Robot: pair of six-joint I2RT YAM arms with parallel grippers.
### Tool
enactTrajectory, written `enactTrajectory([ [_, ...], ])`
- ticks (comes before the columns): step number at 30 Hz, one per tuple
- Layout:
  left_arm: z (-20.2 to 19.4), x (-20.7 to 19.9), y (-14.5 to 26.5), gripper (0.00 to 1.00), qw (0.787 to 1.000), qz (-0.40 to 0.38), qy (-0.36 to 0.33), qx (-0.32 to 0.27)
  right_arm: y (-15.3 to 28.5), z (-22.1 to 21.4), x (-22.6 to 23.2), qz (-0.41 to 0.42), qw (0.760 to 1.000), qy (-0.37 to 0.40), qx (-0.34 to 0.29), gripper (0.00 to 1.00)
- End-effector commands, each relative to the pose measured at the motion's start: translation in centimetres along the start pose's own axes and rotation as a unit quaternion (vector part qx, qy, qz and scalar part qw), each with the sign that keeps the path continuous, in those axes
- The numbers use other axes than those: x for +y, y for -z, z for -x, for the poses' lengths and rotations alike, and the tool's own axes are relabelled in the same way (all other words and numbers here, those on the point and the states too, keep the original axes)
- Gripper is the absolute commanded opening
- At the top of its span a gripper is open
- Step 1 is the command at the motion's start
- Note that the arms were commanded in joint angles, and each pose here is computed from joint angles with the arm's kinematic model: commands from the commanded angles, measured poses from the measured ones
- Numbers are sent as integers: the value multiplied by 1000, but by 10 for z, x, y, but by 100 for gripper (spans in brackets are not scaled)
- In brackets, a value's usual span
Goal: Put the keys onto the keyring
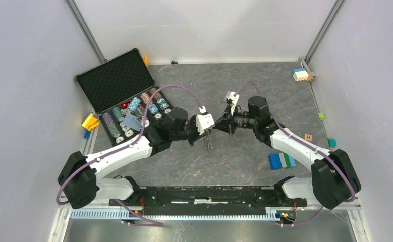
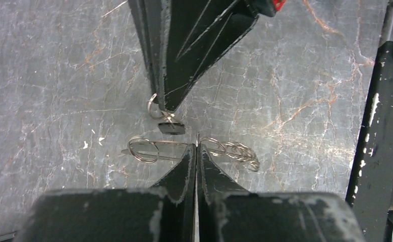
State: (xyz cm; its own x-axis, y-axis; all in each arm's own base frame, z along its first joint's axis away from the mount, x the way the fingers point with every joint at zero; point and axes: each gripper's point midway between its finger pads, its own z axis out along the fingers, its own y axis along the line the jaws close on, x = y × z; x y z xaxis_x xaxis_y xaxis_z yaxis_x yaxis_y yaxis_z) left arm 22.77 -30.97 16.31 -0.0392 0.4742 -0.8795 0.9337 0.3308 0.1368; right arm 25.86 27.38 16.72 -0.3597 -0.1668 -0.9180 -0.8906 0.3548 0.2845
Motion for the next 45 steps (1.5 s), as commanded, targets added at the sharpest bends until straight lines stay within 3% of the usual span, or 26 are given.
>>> enactTrajectory([
  [1, 25, -4, 4, 2, 998, -11, -38, -44, -3, 12, 0, 8, 1000, 9, -19, 0],
  [15, 30, 30, 5, 2, 996, 81, -17, -40, 17, 15, 0, -12, 995, 96, -8, 0],
  [31, 32, 25, 1, 2, 997, 66, -17, -44, -4, 7, 17, 47, 997, 61, -2, 0],
  [45, 29, 18, -2, 2, 998, 51, -20, -39, -9, 12, 19, 49, 997, 64, -3, 0],
])
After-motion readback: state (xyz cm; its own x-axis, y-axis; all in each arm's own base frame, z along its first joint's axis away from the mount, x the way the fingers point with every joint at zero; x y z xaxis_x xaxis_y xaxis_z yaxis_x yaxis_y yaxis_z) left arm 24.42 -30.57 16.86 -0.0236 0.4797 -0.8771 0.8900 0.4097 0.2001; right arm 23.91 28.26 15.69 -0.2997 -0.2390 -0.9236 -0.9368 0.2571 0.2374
